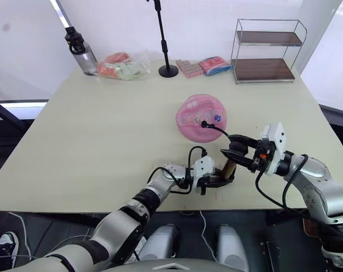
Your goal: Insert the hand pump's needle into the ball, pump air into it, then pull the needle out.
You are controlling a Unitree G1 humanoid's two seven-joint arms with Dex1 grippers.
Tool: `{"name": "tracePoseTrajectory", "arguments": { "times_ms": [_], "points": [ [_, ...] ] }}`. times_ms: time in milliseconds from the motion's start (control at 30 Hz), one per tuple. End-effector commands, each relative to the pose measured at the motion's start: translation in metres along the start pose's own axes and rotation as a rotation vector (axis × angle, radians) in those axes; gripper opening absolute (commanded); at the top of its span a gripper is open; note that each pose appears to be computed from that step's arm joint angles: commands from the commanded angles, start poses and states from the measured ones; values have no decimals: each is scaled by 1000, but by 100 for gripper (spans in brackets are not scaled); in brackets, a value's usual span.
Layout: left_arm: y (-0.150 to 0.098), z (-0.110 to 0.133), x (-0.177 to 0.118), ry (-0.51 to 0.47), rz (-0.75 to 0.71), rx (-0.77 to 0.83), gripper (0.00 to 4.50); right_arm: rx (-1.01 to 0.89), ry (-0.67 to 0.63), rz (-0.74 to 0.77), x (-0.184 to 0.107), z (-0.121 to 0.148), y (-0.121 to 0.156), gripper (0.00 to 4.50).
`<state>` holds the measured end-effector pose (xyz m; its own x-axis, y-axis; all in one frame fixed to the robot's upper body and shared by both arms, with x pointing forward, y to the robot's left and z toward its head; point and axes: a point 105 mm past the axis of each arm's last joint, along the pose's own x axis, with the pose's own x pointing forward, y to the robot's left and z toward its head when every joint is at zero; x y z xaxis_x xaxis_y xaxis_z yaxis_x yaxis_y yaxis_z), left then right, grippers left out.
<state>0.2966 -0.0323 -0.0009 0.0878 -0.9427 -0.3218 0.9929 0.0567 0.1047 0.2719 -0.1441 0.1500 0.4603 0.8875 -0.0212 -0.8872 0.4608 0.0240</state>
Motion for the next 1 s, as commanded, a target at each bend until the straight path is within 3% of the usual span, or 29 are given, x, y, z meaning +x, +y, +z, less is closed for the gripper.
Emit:
{"name": "tracePoseTrajectory", "arguments": {
  "times_ms": [33,167,400,633,800,900,1000],
  "points": [
    [-6,-22,-6,73,-10,-62,110,29,-49,51,-7,30,6,212],
    [-6,-22,-6,73,-13,-56,110,-20,-87,80,-18,76,8,212],
    [-6,-21,-7,75,-18,-40,110,-107,-125,58,-34,122,4,212],
    [-7,-23,-8,82,-22,-42,110,-131,-131,87,-38,150,10,212],
    [-8,-25,-9,85,-19,-45,110,-121,-111,91,-33,142,11,212],
    [-8,-25,-9,86,-19,-48,110,-96,59,57,-28,94,3,212],
    [-7,-25,-9,88,-18,-48,110,-56,132,32,-25,63,-2,212]
  ]
}}
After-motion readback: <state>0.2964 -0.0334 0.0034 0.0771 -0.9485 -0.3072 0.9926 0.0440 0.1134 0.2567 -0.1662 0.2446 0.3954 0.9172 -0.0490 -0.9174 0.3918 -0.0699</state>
